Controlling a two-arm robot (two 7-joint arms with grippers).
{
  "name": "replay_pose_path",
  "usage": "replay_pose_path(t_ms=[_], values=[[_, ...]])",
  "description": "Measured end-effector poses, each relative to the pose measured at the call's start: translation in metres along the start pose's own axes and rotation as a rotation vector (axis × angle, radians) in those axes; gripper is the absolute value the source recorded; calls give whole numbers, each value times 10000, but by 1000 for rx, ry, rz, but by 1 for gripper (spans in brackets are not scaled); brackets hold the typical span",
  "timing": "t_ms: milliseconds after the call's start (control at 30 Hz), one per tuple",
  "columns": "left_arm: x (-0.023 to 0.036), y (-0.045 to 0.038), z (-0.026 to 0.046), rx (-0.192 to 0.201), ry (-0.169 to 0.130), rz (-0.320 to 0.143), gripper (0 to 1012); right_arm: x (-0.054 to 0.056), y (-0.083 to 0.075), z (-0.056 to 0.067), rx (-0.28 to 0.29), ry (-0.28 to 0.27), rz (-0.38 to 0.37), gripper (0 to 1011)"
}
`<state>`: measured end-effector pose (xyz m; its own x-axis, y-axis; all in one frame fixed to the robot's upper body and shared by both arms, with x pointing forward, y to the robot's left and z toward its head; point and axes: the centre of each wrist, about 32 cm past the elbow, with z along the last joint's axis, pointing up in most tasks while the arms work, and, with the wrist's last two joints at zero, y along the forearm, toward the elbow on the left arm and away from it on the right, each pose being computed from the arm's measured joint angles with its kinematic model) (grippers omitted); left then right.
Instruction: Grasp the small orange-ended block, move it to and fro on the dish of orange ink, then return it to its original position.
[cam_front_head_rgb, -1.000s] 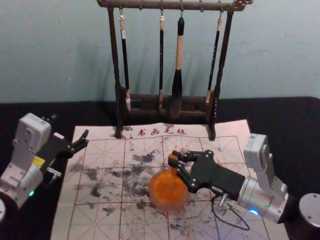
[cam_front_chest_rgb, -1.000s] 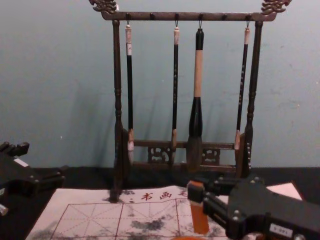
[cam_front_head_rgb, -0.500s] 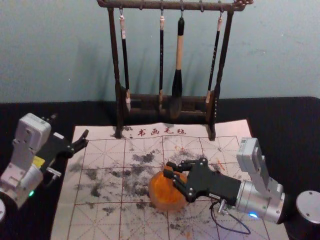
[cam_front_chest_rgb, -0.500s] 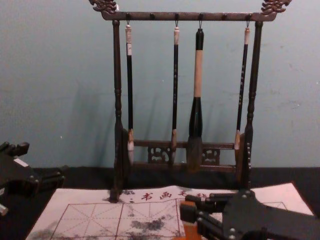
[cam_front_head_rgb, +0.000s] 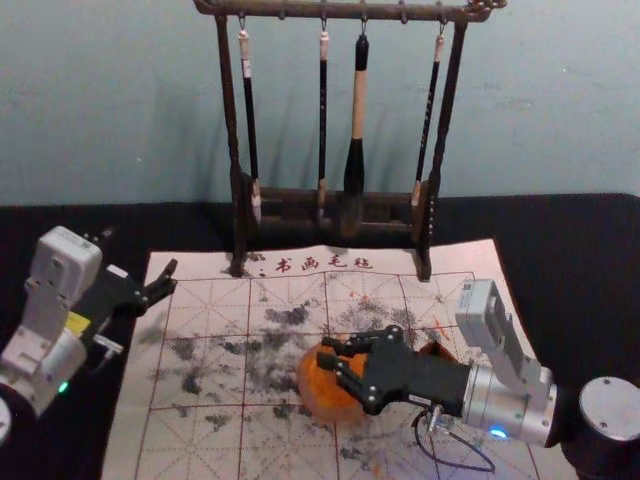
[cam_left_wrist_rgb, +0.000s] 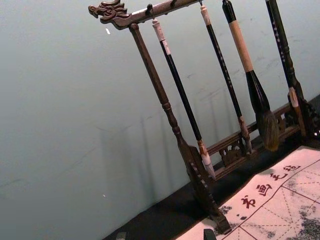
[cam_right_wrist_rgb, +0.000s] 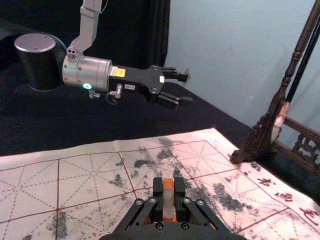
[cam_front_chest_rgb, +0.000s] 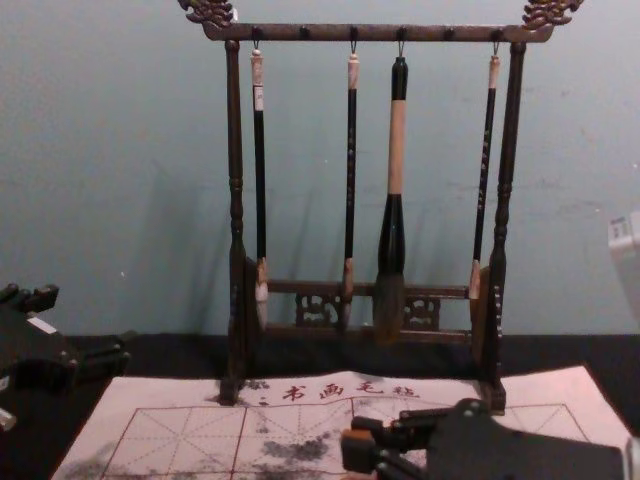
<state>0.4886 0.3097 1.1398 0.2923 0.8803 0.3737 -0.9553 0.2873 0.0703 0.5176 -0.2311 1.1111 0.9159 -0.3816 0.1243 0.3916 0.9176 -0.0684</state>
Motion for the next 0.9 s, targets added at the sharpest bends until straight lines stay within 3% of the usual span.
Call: replay_pose_path(t_ms=[900], values=[[0,0,0,0,0,0,1001,137,214,-39,-28,-8,1,81]])
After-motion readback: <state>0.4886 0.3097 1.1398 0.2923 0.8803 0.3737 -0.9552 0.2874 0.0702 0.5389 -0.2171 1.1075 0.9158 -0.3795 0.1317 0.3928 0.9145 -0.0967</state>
